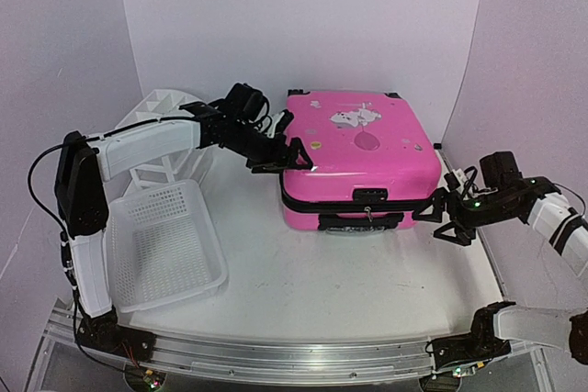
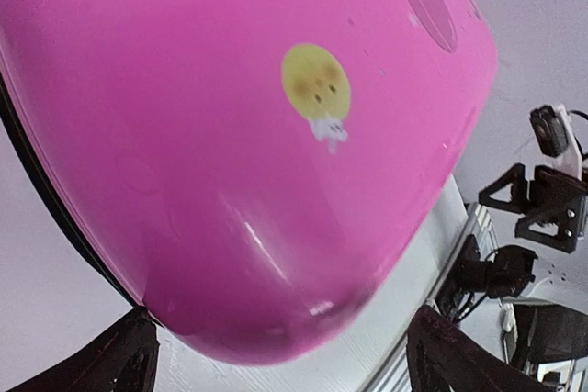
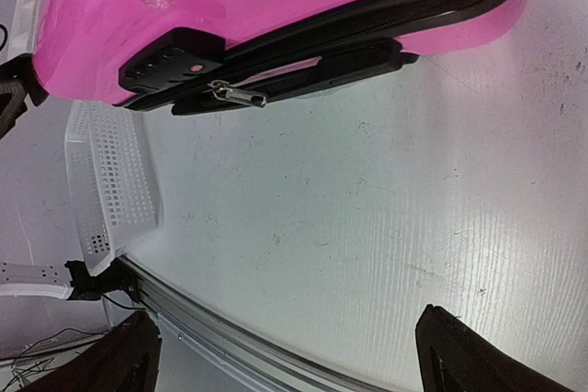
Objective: Open, take out, and arrange the luggage
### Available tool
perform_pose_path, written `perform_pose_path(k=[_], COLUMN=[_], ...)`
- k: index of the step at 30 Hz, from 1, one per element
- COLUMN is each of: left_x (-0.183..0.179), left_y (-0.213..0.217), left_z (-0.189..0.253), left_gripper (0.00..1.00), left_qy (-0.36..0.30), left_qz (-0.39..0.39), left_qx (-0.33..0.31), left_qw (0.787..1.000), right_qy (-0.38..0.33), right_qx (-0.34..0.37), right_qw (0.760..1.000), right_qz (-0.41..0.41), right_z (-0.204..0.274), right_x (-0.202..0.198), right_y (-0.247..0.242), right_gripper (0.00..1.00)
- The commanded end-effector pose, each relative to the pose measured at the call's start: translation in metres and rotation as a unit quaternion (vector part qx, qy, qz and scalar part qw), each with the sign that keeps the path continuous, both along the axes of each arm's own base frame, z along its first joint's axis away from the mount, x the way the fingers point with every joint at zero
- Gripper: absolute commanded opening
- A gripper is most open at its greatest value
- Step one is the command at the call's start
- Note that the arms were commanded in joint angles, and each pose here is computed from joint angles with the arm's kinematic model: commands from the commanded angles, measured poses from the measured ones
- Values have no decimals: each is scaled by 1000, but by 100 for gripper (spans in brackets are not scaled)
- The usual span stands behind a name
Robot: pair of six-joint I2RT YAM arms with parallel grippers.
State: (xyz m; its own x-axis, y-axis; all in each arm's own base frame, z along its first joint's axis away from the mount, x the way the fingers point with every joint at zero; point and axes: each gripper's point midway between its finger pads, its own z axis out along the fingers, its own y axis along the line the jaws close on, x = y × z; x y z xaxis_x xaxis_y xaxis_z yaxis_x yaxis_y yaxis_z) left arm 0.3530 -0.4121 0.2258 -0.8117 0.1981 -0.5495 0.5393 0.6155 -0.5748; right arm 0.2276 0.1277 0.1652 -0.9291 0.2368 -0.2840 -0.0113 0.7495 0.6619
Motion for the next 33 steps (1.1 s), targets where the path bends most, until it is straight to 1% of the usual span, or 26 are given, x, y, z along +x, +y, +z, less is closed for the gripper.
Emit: perform_pose_path(k=[1, 4, 5, 6, 7, 9, 11, 12, 14, 15, 16, 17, 18, 20, 22, 23, 24, 25, 28, 30, 33], left_x=[-35, -45, -47, -48, -49, -51, -53, -54, -50, -45, -39, -33, -25, -10, 1, 6, 11, 15, 27, 34, 36], left_y=[-17, -12, -9, -6, -2, 3, 6, 9, 15, 19, 22, 25, 28, 32, 29, 26, 23, 19, 9, 5, 2], left_z=[64, 69, 69, 68, 70, 70, 70, 70, 66, 66, 66, 67, 69, 70, 69, 69, 66, 65, 53, 45, 38], left_gripper=[94, 94, 95, 95, 96, 97, 97, 97, 98, 98, 99, 99, 98, 98, 99, 99, 98, 98, 97, 97, 94], left_qy=[-35, -34, -37, -41, -47, -54, -58, -60, -65, -64, -59, -52, -48, -50, -52, -49, -43, -38, -25, -18, -11], left_qz=[-80, -89, -88, -86, -82, -78, -77, -75, -65, -55, -45, -36, -26, -6, 0, -2, 0, 0, 4, 9, 9], left_qx=[-93, -97, -95, -91, -89, -84, -82, -79, -69, -68, -69, -73, -77, -75, -76, -79, -81, -84, -82, -78, -76], left_qw=[992, 991, 991, 991, 992, 992, 992, 992, 993, 994, 995, 995, 996, 996, 996, 996, 996, 996, 996, 997, 997], right_qy=[-21, -35, -46, -57, -71, -97, -114, -118, -130, -136, -144, -144, -146, -142, -127, -111, -92, -76, -39, -13, 15], right_qx=[-15, -27, -37, -50, -65, -90, -122, -131, -133, -138, -149, -175, -203, -243, -227, -201, -175, -149, -108, -68, -56], right_qw=[1000, 999, 998, 997, 995, 991, 985, 984, 982, 981, 978, 974, 968, 959, 965, 972, 976, 981, 988, 993, 993], right_qz=[-8, -8, -2, 1, 4, 24, 32, 30, 16, 9, 6, 1, -6, -17, -37, -55, -88, -100, -101, -95, -105], right_z=[6, 5, 4, 2, 1, -1, -1, 1, 15, 21, 31, 38, 46, 61, 75, 80, 82, 82, 79, 72, 55], right_x=[5, 12, 14, 18, 22, 28, 35, 39, 51, 57, 63, 67, 71, 78, 89, 98, 110, 119, 144, 157, 167], right_y=[-3, -1, 4, 8, 13, 28, 37, 39, 41, 40, 38, 32, 23, 5, -9, -18, -38, -44, -53, -50, -59], right_gripper=[98, 94, 91, 84, 80, 76, 75, 75, 79, 83, 90, 95, 98, 98, 98, 98, 98, 98, 98, 98, 98])
